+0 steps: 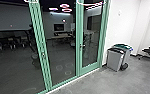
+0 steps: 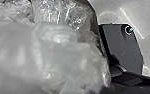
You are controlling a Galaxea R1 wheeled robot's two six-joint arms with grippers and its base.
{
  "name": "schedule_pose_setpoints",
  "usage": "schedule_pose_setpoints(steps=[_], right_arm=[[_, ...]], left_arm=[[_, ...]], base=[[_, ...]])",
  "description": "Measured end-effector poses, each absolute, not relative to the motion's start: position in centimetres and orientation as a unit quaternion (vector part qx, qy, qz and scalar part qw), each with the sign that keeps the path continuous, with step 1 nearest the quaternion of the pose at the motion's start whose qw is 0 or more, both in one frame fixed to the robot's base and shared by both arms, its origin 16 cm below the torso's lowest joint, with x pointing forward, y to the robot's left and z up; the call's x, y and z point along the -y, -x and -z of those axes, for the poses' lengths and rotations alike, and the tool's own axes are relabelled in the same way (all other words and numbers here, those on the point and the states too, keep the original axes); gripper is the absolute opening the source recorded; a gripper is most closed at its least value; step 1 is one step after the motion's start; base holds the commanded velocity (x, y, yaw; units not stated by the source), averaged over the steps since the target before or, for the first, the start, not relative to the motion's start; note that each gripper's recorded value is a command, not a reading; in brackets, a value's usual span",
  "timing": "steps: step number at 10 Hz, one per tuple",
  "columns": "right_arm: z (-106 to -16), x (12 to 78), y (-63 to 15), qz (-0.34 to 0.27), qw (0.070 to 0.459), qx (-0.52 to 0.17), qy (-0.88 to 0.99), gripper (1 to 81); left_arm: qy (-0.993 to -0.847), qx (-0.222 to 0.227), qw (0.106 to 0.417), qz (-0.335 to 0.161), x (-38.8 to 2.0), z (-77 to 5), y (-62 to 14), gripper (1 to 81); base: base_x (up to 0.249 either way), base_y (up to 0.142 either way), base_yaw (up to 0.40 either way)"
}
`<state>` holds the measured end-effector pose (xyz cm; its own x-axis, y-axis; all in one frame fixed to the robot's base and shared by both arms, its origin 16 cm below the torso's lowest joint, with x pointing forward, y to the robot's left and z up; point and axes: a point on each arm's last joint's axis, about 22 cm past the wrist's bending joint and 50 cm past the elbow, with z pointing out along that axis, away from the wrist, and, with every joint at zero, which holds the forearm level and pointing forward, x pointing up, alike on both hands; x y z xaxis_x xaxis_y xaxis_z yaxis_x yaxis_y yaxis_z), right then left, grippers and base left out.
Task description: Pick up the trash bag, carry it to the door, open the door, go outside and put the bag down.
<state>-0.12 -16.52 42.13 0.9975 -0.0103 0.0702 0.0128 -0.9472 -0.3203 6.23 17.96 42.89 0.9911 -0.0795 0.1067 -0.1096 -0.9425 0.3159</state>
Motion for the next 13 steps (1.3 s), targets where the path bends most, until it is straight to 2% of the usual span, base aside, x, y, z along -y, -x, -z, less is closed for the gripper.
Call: schedule_pose_setpoints(steps=[2,11,13], right_arm=[[-42.13,16.52,0.14,0.035,0.162,0.001,0.986,81.1],[-42.08,16.86,0.20,0.035,0.160,0.001,0.986,81.1],[-42.08,16.86,0.18,0.036,0.160,0.001,0.986,81.1]], left_arm=[[-0.984,0.048,0.164,-0.046,-17.77,-42.90,-6.17,1.0],[-0.984,0.049,0.165,-0.046,-17.35,-42.91,-6.14,1.0],[-0.984,0.048,0.165,-0.045,-17.32,-42.91,-6.11,1.0]], base=[[0.149,-0.064,0.000],[0.149,0.000,0.000],[0.149,-0.065,0.000]])
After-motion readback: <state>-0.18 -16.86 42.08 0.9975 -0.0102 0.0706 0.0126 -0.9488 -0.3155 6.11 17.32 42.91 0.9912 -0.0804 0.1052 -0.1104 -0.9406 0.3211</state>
